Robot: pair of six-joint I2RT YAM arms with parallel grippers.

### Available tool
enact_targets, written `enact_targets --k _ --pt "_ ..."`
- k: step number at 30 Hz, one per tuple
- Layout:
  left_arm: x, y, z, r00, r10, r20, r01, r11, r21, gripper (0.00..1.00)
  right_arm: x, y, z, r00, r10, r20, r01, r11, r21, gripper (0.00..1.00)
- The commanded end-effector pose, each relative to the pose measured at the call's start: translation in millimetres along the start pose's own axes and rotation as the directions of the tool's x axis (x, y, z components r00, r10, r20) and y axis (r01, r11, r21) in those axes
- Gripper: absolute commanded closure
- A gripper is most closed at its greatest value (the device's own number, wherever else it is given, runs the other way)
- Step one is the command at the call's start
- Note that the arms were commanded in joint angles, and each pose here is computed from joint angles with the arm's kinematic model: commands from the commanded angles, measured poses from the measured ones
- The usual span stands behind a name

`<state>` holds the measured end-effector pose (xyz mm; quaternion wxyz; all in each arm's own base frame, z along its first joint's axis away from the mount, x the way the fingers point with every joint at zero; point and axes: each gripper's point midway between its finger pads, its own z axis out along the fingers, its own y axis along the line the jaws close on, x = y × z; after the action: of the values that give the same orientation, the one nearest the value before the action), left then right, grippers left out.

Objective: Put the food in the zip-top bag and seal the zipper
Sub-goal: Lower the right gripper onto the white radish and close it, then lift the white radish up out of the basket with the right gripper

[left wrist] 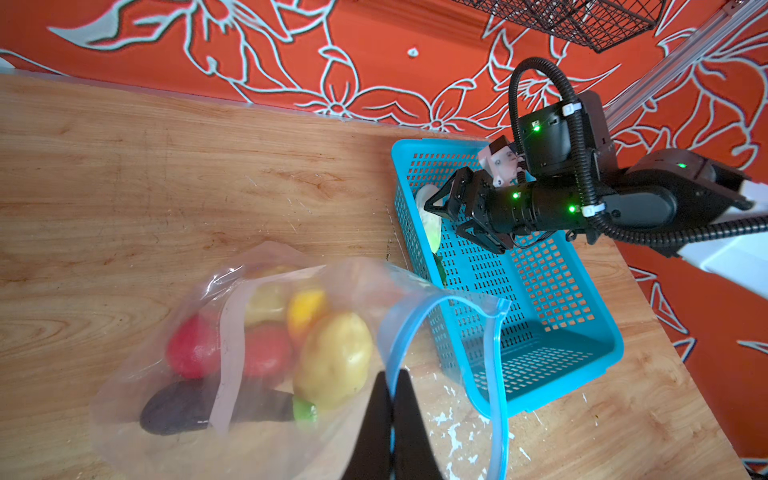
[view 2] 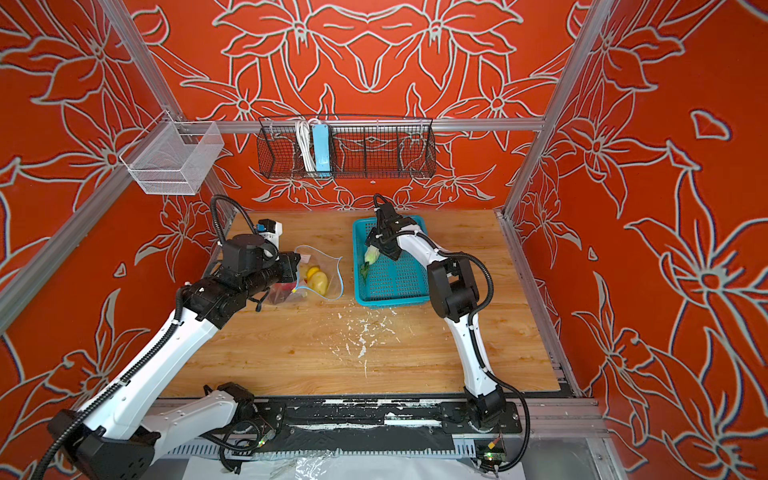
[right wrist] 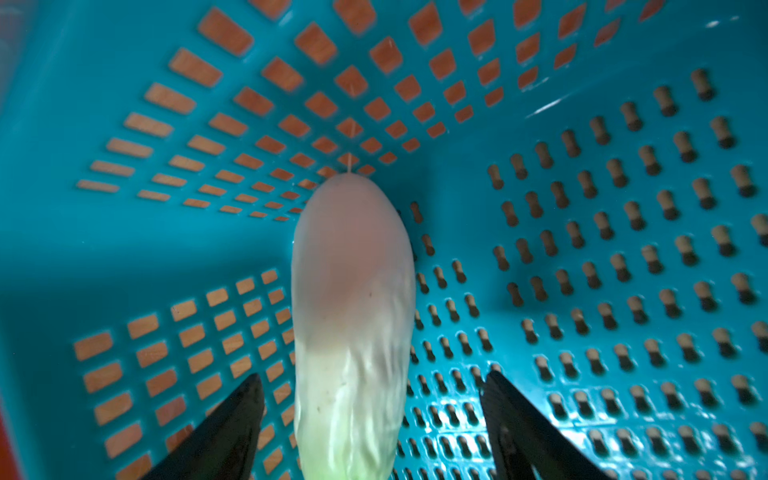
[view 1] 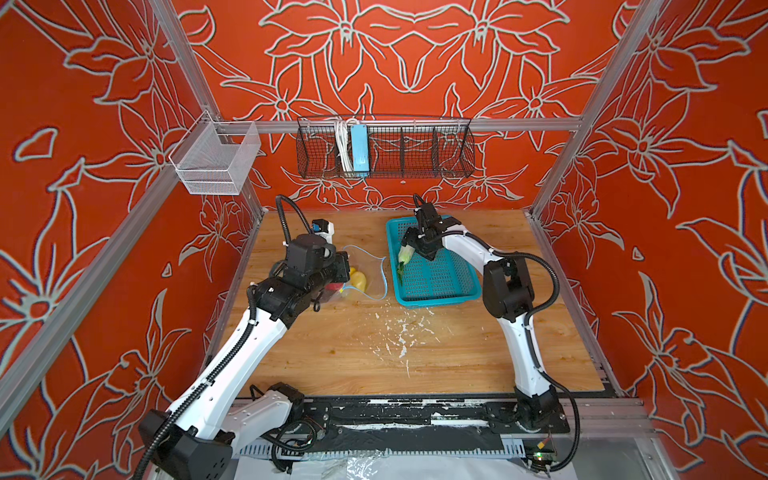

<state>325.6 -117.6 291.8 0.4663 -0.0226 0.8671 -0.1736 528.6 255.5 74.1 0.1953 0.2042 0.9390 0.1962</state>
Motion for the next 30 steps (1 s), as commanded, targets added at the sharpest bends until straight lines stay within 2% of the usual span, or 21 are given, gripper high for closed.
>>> enact_targets --k 1,3,11,16,19,23,30 --pt "-9 -1 -8 0.999 0.004 0.041 -0.004 1.000 0.003 1.00 -6 1 10 0.999 0.037 -0.004 -0.037 0.999 -0.013 0.23" --pt "-9 -1 -8 0.999 0.002 0.041 -0.002 1.000 0.002 1.00 -6 1 15 0.999 0.050 -0.014 -0.050 0.999 -0.022 0.27" --pt "-8 1 -5 0.999 0.006 0.034 -0.006 1.000 -0.007 1.00 -10 -3 28 0.998 0.065 -0.015 -0.065 0.998 -0.020 0.31" --pt "-8 2 -6 0.999 0.009 0.037 -0.008 1.000 -0.012 1.00 -14 -2 30 0.997 0.075 -0.018 -0.076 0.996 -0.042 0.43" --pt "-8 2 -5 0.999 0.007 0.036 -0.006 1.000 -0.010 1.00 -16 2 25 0.997 0.075 -0.017 -0.076 0.995 -0.061 0.54" --pt "-8 1 -4 0.999 0.004 0.032 -0.004 1.000 -0.007 1.00 -19 10 5 0.997 0.072 -0.012 -0.073 0.992 -0.103 0.62" --pt "-6 2 -3 1.000 0.006 0.027 -0.006 1.000 -0.010 1.00 -27 31 -57 0.992 0.091 0.085 -0.067 0.965 -0.253 0.62"
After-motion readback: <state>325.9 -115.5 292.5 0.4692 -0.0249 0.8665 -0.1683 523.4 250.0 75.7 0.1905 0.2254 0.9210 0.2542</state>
